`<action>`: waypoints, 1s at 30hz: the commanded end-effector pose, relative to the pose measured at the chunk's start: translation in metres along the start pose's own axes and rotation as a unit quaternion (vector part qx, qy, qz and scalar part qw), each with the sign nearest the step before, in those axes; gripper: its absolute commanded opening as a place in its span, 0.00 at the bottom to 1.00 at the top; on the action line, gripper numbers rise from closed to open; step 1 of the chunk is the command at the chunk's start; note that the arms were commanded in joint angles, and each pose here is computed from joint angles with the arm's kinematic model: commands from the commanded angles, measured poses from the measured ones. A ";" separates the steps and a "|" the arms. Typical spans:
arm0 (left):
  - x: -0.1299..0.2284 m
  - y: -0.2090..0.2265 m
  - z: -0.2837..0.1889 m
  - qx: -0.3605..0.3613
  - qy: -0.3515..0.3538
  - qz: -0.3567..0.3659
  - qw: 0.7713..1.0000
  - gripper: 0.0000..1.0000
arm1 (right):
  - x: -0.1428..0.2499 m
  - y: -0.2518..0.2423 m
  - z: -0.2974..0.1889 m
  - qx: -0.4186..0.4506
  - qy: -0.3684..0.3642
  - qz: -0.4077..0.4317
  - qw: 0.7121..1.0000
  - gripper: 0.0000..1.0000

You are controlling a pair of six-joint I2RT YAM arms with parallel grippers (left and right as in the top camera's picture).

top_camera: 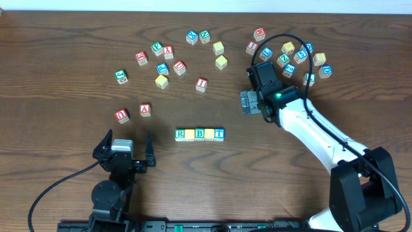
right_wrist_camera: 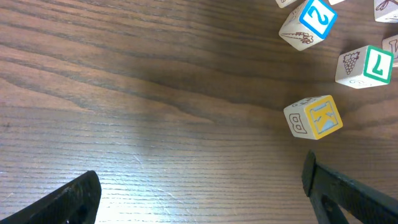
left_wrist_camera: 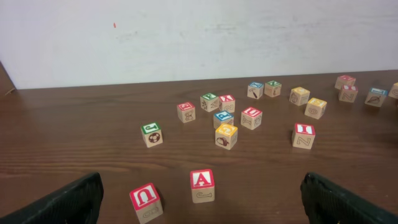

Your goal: Spell out ROBOT

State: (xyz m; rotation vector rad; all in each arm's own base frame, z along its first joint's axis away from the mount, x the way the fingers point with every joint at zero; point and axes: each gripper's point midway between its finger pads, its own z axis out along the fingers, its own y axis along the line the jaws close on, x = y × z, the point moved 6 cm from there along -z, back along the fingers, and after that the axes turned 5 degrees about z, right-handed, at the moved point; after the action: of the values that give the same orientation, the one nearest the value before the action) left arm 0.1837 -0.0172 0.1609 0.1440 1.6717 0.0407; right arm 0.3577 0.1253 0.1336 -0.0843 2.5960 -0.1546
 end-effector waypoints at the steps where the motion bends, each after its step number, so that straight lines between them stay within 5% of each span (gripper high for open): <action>1: 0.015 -0.002 0.001 0.002 0.024 0.009 1.000 1.00 | -0.008 0.002 -0.011 -0.007 -0.017 0.002 1.000 0.99; 30: 0.015 -0.002 0.001 0.002 0.024 0.009 1.000 1.00 | -0.008 0.000 -0.012 0.002 -0.017 -0.003 1.000 0.99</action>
State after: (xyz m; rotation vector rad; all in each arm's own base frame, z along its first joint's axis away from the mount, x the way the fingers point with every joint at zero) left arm 0.1837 -0.0172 0.1609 0.1443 1.6717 0.0410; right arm 0.3569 0.1249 0.1331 -0.0859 2.6008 -0.1587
